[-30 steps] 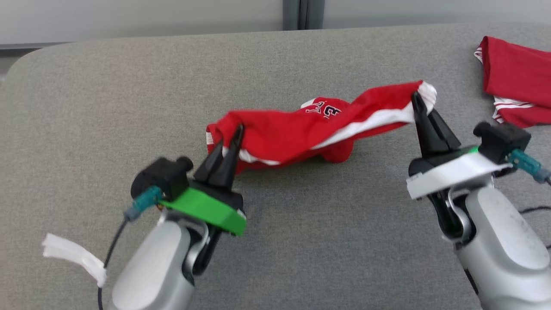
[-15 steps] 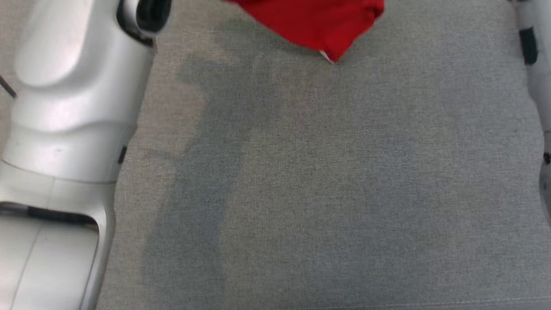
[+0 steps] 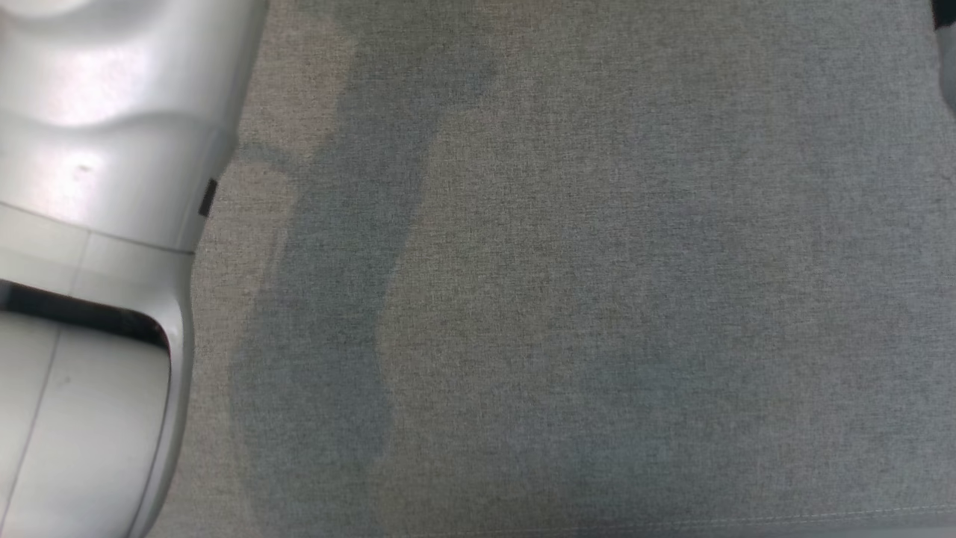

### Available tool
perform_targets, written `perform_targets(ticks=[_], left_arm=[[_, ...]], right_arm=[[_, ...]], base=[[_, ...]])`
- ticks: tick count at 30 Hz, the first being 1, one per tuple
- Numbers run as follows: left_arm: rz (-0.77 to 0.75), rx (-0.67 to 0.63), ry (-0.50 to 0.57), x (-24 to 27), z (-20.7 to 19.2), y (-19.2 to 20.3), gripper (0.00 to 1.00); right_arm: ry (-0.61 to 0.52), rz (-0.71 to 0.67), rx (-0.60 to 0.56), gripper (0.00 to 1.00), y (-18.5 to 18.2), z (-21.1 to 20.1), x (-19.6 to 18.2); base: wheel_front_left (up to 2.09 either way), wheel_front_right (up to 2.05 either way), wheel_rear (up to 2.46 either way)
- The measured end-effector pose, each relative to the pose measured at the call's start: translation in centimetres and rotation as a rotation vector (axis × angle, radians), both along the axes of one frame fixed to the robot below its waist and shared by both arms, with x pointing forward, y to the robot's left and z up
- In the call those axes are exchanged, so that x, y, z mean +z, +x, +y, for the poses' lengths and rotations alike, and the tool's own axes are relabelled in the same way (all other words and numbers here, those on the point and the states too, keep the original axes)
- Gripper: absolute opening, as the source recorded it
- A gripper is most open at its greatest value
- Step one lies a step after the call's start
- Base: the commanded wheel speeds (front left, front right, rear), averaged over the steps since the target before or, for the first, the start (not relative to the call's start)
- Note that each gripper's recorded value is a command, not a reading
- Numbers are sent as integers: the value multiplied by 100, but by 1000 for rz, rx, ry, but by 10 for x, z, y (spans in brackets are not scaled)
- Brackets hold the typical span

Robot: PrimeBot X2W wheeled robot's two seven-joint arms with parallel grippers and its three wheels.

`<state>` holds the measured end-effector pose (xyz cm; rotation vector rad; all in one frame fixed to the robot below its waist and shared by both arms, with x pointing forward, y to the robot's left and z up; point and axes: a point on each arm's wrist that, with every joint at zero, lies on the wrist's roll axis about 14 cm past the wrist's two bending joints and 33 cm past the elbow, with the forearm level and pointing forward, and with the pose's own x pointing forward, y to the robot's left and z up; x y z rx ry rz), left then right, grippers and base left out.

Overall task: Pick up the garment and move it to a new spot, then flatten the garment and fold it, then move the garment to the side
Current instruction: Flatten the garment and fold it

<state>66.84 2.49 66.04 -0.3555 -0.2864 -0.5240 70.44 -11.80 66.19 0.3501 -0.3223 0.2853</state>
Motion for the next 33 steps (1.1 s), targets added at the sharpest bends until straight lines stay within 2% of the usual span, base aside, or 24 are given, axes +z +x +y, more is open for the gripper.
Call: perform_targets(ticks=[8, 18, 23, 33], left_arm=[[179, -2, -48, -86, 6, -34, 0], [406, 50, -107, -187, 25, -139, 0], [478, 83, -138, -208, 34, -188, 0], [570, 78, -140, -226, 29, -277, 0]], right_arm=[[-3, 201, 15, 0, -36, -8, -101], [64, 389, -2, 0, -137, -37, -188], [91, 453, -8, 0, -192, -45, -211], [129, 472, -75, 0, -281, -64, -215]], base=[[0, 0, 0], [0, 0, 0], [0, 0, 0], [0, 0, 0]])
